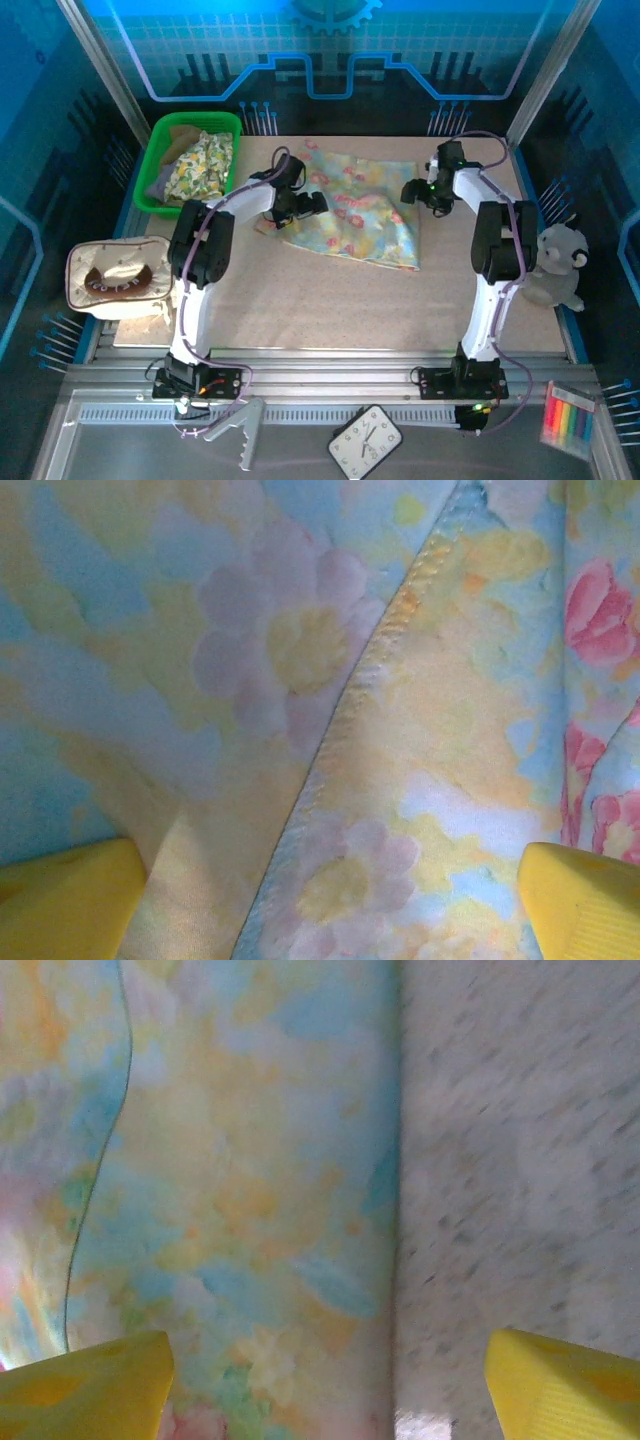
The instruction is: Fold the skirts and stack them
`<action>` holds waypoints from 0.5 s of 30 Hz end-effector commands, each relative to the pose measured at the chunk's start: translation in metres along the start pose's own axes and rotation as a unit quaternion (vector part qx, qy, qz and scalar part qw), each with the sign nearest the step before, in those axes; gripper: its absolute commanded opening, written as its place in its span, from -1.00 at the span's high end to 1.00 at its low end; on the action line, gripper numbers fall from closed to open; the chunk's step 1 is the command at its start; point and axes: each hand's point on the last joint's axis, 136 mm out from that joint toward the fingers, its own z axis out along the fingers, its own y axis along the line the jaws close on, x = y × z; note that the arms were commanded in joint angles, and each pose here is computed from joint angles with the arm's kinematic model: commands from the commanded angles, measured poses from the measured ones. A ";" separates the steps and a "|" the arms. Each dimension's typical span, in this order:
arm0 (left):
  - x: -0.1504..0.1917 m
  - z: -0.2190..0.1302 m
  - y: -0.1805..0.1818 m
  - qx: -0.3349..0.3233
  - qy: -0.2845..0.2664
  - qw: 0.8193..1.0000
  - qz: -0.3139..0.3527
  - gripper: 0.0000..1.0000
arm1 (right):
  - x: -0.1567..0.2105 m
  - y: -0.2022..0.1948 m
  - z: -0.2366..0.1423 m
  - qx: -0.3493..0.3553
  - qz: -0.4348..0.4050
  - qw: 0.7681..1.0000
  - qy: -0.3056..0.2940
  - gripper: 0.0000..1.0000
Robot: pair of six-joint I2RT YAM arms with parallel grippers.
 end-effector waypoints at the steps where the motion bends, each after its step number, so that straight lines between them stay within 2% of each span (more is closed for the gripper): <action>1: 0.058 0.011 0.021 -0.008 0.075 0.996 -0.055 -0.98 | 0.029 0.024 -0.014 -0.023 -0.020 0.999 0.027 -0.71; 3: 0.084 0.004 0.006 0.017 0.098 0.993 -0.069 -0.98 | 0.037 0.026 -0.020 -0.027 -0.012 0.999 0.024 -0.78; 5: 0.110 -0.007 -0.023 0.059 0.120 0.989 -0.062 -0.98 | 0.040 0.029 -0.031 -0.033 -0.007 0.999 0.016 -0.99; 7: 0.122 -0.030 -0.047 0.076 0.108 0.991 -0.029 -0.98 | 0.039 0.037 -0.041 -0.045 -0.006 0.999 0.008 -1.00; 8: 0.121 -0.041 -0.048 0.068 0.093 0.993 -0.021 -0.98 | 0.039 0.041 -0.045 -0.049 -0.006 0.999 0.005 -1.00; 11: 0.110 -0.069 -0.014 0.015 0.043 0.998 -0.044 -0.98 | 0.035 0.058 -0.058 -0.057 -0.015 0.998 -0.011 -1.00; 15: 0.112 -0.090 0.063 -0.074 0.016 0.993 -0.093 -0.98 | 0.030 0.088 -0.066 -0.067 -0.034 0.997 -0.026 -1.00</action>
